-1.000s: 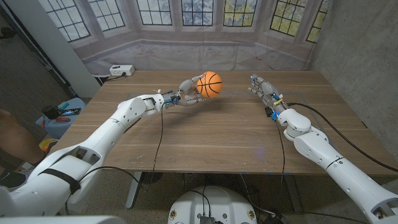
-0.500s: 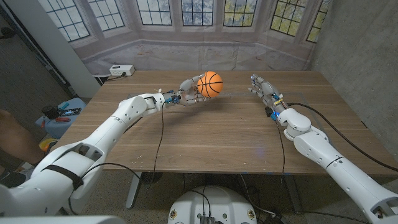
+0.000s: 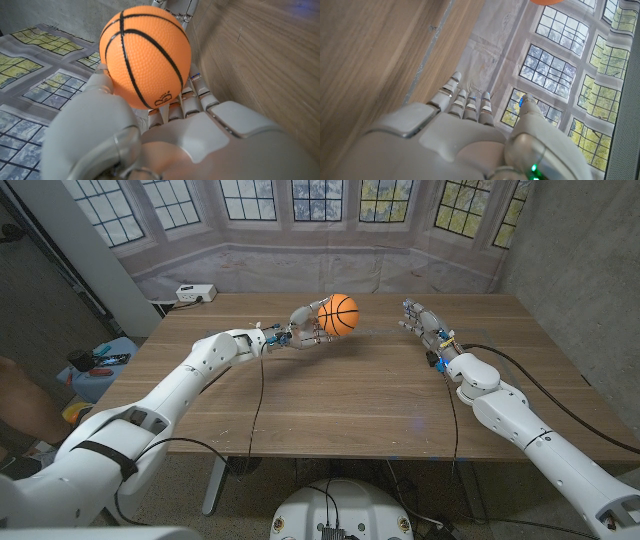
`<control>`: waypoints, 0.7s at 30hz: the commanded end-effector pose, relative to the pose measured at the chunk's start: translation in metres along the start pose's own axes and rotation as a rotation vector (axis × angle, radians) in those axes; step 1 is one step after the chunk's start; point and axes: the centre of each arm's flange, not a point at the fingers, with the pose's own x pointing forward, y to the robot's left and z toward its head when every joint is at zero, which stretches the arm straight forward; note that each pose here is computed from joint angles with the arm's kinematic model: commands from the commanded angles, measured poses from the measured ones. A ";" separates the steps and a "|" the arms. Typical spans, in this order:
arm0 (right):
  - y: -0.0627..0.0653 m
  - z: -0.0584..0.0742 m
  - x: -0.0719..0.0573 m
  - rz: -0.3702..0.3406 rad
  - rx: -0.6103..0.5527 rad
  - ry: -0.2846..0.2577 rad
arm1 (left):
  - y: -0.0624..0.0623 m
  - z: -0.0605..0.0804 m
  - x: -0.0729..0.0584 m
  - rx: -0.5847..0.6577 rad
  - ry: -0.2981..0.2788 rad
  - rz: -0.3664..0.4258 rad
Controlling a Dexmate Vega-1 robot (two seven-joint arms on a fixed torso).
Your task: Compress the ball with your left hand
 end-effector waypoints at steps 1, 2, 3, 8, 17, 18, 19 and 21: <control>0.000 0.002 -0.002 0.003 -0.003 -0.002 | -0.002 0.000 -0.002 -0.008 -0.007 -0.013; 0.001 0.002 -0.002 0.005 -0.005 -0.001 | -0.002 -0.001 -0.002 -0.011 -0.007 -0.014; 0.001 0.002 -0.002 0.006 -0.005 -0.001 | -0.002 -0.001 -0.002 -0.012 -0.008 -0.015; 0.001 0.003 -0.001 0.011 -0.005 0.003 | -0.002 -0.003 -0.003 -0.022 -0.013 -0.017; 0.001 0.001 0.005 0.020 0.000 0.010 | 0.000 -0.004 -0.003 -0.035 -0.017 -0.011; 0.000 0.000 0.006 0.021 0.002 0.011 | 0.001 -0.004 -0.003 -0.035 -0.017 -0.010; 0.000 0.000 0.007 0.021 0.004 0.012 | 0.001 -0.004 -0.003 -0.035 -0.018 -0.010; 0.000 -0.001 0.008 0.022 0.006 0.016 | 0.003 -0.003 -0.003 -0.039 -0.019 -0.007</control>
